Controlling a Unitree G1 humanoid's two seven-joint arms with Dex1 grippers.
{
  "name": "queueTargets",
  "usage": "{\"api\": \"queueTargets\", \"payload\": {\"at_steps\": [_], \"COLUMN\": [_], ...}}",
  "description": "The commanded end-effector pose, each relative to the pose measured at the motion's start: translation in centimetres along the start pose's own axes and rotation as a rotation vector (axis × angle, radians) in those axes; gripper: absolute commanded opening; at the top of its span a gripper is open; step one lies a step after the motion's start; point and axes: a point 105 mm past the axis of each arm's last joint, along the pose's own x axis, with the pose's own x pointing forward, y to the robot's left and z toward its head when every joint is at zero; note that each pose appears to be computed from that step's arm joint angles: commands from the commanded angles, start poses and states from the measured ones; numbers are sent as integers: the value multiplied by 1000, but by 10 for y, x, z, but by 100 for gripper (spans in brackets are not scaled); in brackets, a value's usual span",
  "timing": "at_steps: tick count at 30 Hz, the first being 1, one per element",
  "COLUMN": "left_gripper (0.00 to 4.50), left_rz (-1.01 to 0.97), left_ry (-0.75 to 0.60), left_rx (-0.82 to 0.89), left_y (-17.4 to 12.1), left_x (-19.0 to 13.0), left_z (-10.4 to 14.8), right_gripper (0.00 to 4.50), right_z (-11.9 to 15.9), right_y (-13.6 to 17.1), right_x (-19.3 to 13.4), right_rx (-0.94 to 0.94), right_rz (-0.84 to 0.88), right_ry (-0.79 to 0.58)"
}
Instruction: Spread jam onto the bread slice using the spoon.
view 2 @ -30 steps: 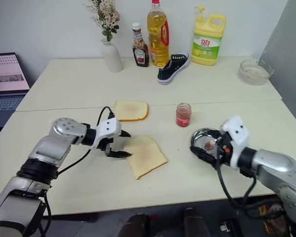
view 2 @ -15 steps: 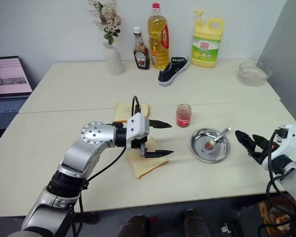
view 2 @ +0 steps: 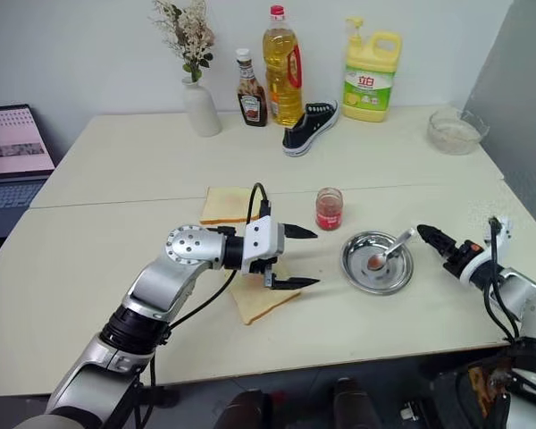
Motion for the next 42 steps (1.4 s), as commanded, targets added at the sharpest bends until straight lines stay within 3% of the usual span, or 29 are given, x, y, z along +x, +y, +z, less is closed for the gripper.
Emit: {"api": "queueTargets", "payload": {"at_steps": [1,19,23,33,42], "left_gripper": [446,446,450,450,450], "left_rz": [33,78,79,85,96], "left_ry": [-47,-25,-23,-27,-36], "left_rx": [15,13,20,34,24], "left_y": [3,3,5,8,10], "left_x": [-7,-14,-13,-12,-14], "left_z": [17,18,18,19,21], "right_gripper": [450,450,361,8,3], "right_z": [4,1,-1,-2,10], "right_y": [6,1,-1,1,14], "right_x": [10,32,34,40,35], "right_rx": [-27,-27,-20,-8,-34], "right_rz": [56,91,91,107,153], "right_ry": [13,59,62,64,33]}}
